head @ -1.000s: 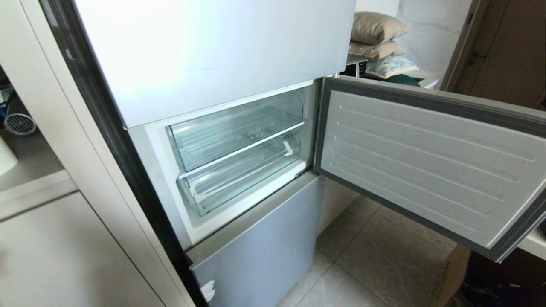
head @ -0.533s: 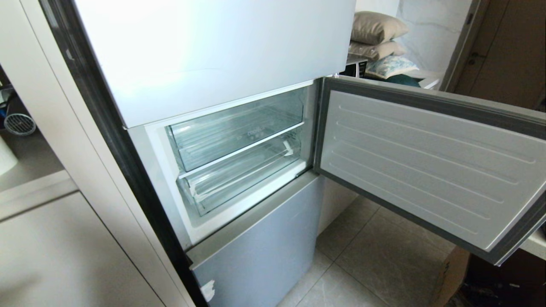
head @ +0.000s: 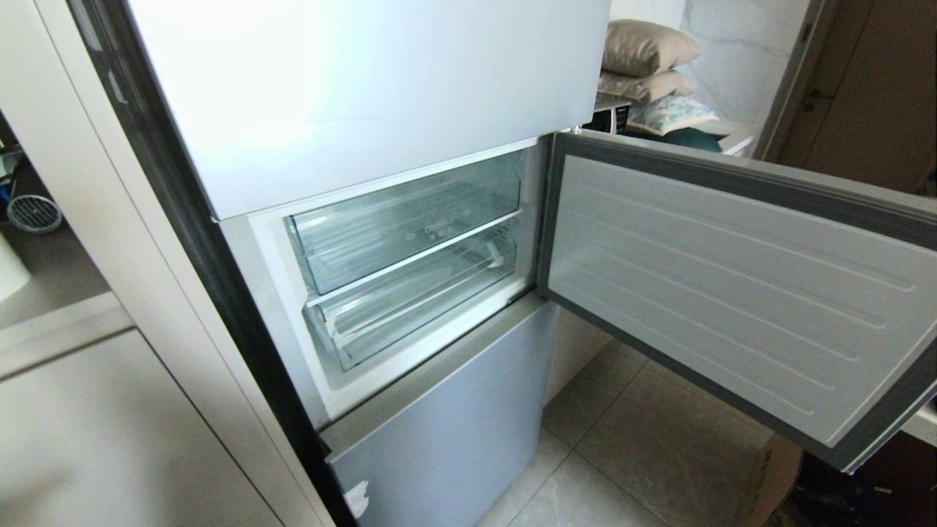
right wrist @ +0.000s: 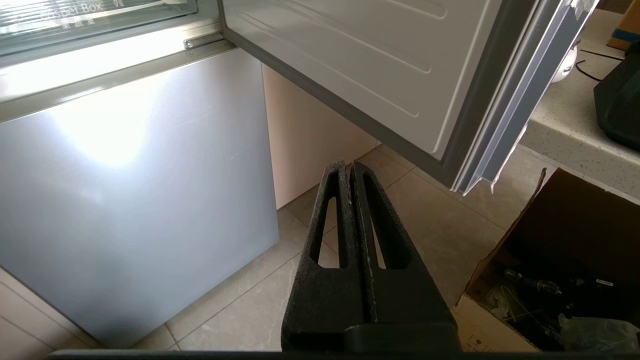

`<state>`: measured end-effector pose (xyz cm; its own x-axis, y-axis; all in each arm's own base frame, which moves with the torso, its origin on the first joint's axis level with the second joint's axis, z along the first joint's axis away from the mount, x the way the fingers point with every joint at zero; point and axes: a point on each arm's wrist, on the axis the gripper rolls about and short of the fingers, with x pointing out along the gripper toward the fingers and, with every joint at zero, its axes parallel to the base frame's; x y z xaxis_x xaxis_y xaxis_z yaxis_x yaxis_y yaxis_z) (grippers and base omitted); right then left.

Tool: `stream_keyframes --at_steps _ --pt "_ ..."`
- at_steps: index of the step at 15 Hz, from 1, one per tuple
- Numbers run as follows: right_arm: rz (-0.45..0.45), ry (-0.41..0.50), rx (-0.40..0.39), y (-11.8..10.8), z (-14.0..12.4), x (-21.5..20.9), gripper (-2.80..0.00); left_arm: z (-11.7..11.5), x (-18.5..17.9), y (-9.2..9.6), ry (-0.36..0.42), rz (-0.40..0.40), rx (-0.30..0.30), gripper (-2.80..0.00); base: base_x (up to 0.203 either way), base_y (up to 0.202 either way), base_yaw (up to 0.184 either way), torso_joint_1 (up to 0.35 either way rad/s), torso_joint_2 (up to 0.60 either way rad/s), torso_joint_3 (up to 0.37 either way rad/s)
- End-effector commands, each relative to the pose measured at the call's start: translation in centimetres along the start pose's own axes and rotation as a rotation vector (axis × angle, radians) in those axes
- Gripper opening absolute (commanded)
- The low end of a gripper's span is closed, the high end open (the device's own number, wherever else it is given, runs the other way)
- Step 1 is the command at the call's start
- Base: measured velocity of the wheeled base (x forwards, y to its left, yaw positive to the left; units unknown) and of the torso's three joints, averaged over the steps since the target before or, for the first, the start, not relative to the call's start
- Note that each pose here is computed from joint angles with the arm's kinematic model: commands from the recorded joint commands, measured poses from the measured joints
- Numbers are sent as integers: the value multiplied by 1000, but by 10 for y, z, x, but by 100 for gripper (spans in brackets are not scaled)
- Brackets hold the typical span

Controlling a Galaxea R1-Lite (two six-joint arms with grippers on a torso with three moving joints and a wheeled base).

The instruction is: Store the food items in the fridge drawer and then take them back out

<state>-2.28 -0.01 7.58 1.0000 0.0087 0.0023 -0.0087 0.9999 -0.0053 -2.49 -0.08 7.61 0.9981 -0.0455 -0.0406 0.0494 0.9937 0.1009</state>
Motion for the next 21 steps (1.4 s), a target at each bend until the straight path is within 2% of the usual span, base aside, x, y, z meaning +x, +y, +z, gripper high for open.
stream_keyframes --at_steps 1,4,6,8,10,12,14,21 --pt "0 0 -1 0 0 0 -280 -1 0 0 7 -4 1 -280 0 0 0 0 0 0" --pt "0 1 -1 0 0 0 -280 0 1 0 25 2 6 -280 0 0 0 0 0 0" --pt "0 1 -1 0 0 0 -280 -1 1 0 -5 6 16 -280 0 0 0 0 0 0" --pt "0 -1 -1 0 0 0 -280 0 1 1 -18 26 -25 -280 0 0 0 0 0 0" --pt "0 0 -1 0 0 0 -280 -1 1 1 -16 38 -18 -280 0 0 0 0 0 0" --pt "0 1 -1 0 0 0 -280 0 2 1 -24 41 -35 -280 0 0 0 0 0 0" --pt "2 1 -8 0 0 0 -280 0 1 1 -29 45 -106 -280 0 0 0 0 0 0" --pt "0 1 -3 0 0 0 -280 0 1 1 -29 46 -105 -280 0 0 0 0 0 0"
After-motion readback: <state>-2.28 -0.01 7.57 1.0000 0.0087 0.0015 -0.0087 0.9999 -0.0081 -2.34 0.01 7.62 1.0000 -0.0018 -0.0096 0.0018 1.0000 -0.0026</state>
